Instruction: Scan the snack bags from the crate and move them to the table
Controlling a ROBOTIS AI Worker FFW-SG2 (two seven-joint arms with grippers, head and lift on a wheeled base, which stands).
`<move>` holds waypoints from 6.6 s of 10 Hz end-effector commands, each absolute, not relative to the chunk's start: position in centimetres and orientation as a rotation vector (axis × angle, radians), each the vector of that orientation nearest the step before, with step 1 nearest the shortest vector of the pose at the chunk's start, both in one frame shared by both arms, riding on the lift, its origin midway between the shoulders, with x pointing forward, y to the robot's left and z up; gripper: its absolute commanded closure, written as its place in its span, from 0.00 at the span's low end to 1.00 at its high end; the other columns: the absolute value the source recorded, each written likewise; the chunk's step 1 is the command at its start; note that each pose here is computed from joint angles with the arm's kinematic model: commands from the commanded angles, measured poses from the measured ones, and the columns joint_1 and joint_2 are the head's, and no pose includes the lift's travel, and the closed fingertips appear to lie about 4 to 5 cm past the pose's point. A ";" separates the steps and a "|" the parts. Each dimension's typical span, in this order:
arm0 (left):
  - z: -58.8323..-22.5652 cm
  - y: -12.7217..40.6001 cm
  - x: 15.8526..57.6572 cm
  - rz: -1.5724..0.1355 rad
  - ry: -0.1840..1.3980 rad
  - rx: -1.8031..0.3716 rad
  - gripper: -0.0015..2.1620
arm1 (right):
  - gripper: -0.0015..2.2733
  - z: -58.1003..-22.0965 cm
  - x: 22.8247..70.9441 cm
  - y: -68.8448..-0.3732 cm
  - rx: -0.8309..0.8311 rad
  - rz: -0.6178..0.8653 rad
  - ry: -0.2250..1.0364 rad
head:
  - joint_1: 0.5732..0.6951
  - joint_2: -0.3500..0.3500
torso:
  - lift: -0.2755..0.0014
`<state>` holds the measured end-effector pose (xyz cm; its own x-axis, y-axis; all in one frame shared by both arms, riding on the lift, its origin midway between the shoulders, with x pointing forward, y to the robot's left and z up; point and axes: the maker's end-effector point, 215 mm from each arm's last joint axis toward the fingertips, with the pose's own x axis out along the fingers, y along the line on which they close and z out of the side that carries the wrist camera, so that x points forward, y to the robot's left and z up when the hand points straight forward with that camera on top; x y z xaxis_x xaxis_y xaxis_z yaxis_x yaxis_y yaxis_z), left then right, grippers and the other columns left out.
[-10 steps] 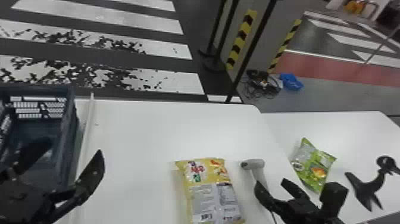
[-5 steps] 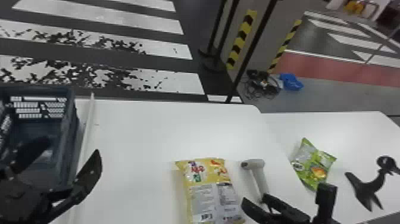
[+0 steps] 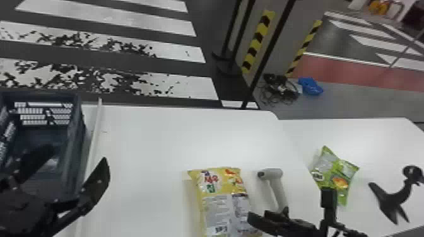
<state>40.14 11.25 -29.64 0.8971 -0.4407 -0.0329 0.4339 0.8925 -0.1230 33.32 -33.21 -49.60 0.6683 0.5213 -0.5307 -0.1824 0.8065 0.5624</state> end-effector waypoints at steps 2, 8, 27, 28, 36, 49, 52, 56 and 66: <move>-29.8 11.0 40.0 -0.456 0.065 -0.113 0.03 | 0.04 -50.2 34.7 -33.1 0.504 0.452 0.748 | 1.00 0.03 | 0.65; -30.4 11.0 40.1 -0.451 0.075 -0.108 0.03 | 0.99 -51.7 34.4 -30.8 0.472 0.521 0.831 | 1.00 0.07 | 0.65; -31.8 11.1 40.9 -0.451 0.093 -0.108 0.03 | 0.99 -36.6 45.2 -63.4 0.419 -0.416 0.127 | 1.00 0.00 | 0.65; -31.7 10.9 40.8 -0.456 0.093 -0.111 0.03 | 0.99 -36.7 44.9 -66.0 0.361 -0.506 0.083 | 1.00 0.00 | 0.65; -31.5 10.6 40.7 -0.471 0.089 -0.121 0.03 | 0.00 -42.1 45.4 -72.2 0.157 -0.592 0.143 | 1.00 0.00 | 0.65; -31.5 11.4 40.4 -0.387 0.063 -0.078 0.03 | 0.02 -31.7 41.1 -33.6 0.042 -0.086 -0.106 | 1.00 0.00 | 0.65; -31.2 13.4 39.6 -0.292 0.055 -0.070 0.03 | 0.02 -31.1 39.0 -28.2 0.015 -0.014 -0.093 | 1.00 0.12 | 0.65; -32.5 13.8 35.7 -0.286 0.106 -0.074 0.03 | 0.02 -32.9 36.0 -25.0 0.038 0.038 -0.001 | 1.00 0.23 | 0.65; -34.6 16.8 33.9 -0.209 0.108 -0.133 0.03 | 0.06 -34.7 33.2 -23.4 0.048 0.065 0.025 | 1.00 0.33 | 0.65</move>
